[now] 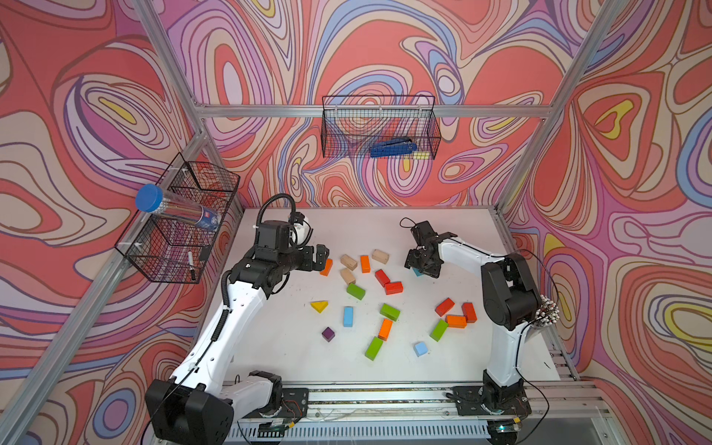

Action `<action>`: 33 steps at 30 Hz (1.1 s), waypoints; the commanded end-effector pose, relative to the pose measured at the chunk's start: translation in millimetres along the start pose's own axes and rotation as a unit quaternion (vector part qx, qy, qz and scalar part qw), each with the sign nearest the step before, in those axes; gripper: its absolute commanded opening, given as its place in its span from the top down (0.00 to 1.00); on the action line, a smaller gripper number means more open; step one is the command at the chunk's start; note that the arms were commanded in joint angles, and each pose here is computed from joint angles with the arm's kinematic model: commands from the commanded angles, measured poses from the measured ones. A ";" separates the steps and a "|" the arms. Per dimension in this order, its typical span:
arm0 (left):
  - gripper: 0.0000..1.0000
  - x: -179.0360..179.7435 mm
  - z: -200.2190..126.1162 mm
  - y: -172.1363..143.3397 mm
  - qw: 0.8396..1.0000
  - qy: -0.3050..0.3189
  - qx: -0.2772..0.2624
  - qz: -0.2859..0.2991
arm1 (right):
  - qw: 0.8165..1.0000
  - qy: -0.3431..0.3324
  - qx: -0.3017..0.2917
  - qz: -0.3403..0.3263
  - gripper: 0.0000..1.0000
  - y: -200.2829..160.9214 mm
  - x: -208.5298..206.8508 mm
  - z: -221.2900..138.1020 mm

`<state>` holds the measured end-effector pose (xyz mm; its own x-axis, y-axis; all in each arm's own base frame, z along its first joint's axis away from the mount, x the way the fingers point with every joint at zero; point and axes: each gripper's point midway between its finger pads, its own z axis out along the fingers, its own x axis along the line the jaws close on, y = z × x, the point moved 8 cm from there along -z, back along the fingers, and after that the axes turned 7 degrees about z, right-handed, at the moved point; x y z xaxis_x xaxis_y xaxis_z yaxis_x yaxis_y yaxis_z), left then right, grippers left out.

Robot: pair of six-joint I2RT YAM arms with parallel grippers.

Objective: Assemble a heart with building blocks
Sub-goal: Move the building block to the center of the board.

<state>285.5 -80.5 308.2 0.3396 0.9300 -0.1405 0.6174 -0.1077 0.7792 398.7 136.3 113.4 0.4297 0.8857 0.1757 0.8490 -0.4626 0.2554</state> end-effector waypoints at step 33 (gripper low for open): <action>0.00 -2.0 1.1 -5.4 1.000 -0.011 0.020 0.005 | 0.994 -0.007 0.004 -0.111 0.43 -13.8 9.5 3.7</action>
<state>284.7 -81.1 306.7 0.3441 0.9274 -0.1470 0.6254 -0.1095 0.7726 402.0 144.8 102.7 0.3010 0.9463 0.1184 0.9061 -0.3225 0.2739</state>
